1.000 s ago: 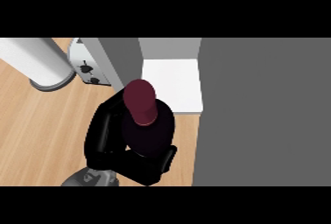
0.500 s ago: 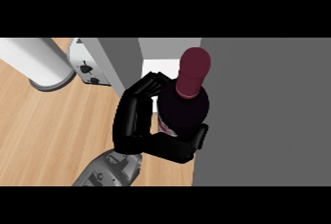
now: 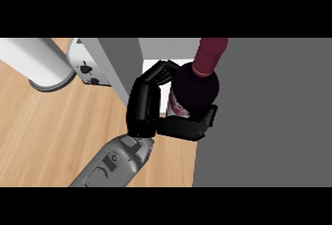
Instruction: Pick up the wine, place it into the cabinet and close the cabinet
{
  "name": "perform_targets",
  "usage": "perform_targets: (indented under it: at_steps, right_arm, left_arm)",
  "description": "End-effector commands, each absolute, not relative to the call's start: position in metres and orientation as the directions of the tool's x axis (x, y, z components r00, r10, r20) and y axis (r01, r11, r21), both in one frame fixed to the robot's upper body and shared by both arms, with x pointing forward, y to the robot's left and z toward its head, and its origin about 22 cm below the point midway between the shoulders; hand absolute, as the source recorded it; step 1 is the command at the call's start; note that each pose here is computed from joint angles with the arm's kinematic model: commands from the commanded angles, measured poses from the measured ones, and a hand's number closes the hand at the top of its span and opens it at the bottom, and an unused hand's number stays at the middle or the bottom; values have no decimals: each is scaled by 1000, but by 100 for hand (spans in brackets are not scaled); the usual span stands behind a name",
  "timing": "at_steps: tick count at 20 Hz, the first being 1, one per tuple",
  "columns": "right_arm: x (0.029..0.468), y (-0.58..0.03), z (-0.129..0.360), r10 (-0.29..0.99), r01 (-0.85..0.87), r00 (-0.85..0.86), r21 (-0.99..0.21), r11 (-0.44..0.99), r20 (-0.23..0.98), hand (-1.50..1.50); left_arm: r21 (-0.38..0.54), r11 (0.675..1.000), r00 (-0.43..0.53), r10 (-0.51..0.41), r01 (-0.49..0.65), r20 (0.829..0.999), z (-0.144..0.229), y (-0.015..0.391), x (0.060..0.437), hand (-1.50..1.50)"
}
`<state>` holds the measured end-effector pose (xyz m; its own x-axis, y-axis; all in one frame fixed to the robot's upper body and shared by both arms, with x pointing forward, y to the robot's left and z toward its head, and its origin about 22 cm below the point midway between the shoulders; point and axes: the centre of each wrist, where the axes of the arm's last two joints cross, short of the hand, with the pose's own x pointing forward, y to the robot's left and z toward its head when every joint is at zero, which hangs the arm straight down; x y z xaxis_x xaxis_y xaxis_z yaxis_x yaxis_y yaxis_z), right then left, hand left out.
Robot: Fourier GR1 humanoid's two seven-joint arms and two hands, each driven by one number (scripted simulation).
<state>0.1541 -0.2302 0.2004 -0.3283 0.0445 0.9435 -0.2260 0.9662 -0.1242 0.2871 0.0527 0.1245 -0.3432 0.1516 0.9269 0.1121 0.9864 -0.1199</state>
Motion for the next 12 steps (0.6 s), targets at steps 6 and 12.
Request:
perform_targets:
  at_steps: [6, 12]
  right_arm:
    - [136, -230, 213, -40, -298, -353, -72, 952, 935, -150]
    - [124, -216, 222, -21, -278, -366, -88, 957, 930, -150]
  left_arm:
    - [-166, 984, -315, 180, 69, 932, 99, 45, 294, 150]
    - [-147, 988, -301, 154, 47, 941, 70, 47, 290, 150]
